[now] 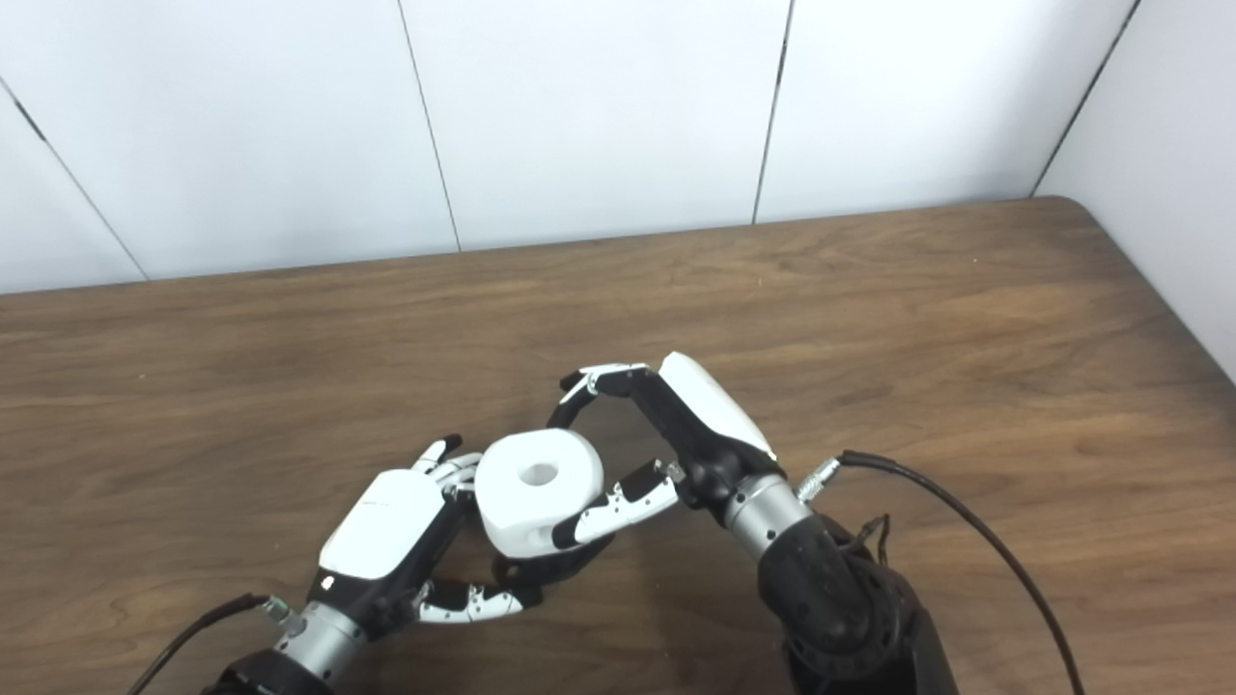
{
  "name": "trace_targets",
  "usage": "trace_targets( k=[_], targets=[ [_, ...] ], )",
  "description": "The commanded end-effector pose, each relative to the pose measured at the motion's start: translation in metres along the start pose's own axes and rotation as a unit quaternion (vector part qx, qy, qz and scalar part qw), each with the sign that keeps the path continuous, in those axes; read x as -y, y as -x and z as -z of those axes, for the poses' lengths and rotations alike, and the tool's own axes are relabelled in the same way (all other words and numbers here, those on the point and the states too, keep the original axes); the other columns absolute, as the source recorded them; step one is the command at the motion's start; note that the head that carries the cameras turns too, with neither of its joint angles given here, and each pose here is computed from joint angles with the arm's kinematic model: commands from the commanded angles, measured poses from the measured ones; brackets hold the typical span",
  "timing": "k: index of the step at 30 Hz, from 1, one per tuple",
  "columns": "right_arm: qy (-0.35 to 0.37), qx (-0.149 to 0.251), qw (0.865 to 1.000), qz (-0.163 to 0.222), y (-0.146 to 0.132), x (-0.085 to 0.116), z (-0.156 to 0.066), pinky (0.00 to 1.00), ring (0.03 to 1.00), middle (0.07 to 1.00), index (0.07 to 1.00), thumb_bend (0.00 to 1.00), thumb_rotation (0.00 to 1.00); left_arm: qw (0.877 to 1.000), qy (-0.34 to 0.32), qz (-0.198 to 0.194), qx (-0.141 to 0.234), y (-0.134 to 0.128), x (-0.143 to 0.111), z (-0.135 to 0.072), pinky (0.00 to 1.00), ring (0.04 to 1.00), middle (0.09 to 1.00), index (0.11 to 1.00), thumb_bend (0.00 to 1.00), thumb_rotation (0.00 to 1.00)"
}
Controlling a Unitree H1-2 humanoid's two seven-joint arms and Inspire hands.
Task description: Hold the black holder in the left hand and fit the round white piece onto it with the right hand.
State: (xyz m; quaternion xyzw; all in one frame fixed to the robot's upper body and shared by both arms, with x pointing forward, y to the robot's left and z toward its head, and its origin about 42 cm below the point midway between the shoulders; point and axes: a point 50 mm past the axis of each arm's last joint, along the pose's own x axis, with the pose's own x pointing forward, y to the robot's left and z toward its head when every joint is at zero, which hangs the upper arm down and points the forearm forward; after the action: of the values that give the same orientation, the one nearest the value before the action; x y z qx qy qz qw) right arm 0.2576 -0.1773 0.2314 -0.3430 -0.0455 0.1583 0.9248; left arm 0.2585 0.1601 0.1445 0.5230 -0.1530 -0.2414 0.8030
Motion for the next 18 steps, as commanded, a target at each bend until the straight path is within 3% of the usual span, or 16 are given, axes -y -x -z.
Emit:
trace_targets(
  k=[1, 18],
  targets=[
    [0.010, 0.015, 1.000, 0.010, -0.0028, 0.0053, -0.0042, 0.86, 0.871, 0.795, 0.482, 0.52, 0.14, 1.000, -0.006, 0.018, 0.001, 0.0034, 0.0017, 0.0003, 1.00, 0.871, 0.773, 0.485, 0.52, 0.05],
    [0.019, 0.015, 1.000, 0.016, -0.0023, 0.0088, -0.0048, 0.86, 0.876, 0.782, 0.482, 0.52, 0.14, 1.000, -0.011, 0.019, 0.001, 0.0042, 0.0006, 0.0038, 0.99, 0.870, 0.775, 0.485, 0.52, 0.05]
  ],
)
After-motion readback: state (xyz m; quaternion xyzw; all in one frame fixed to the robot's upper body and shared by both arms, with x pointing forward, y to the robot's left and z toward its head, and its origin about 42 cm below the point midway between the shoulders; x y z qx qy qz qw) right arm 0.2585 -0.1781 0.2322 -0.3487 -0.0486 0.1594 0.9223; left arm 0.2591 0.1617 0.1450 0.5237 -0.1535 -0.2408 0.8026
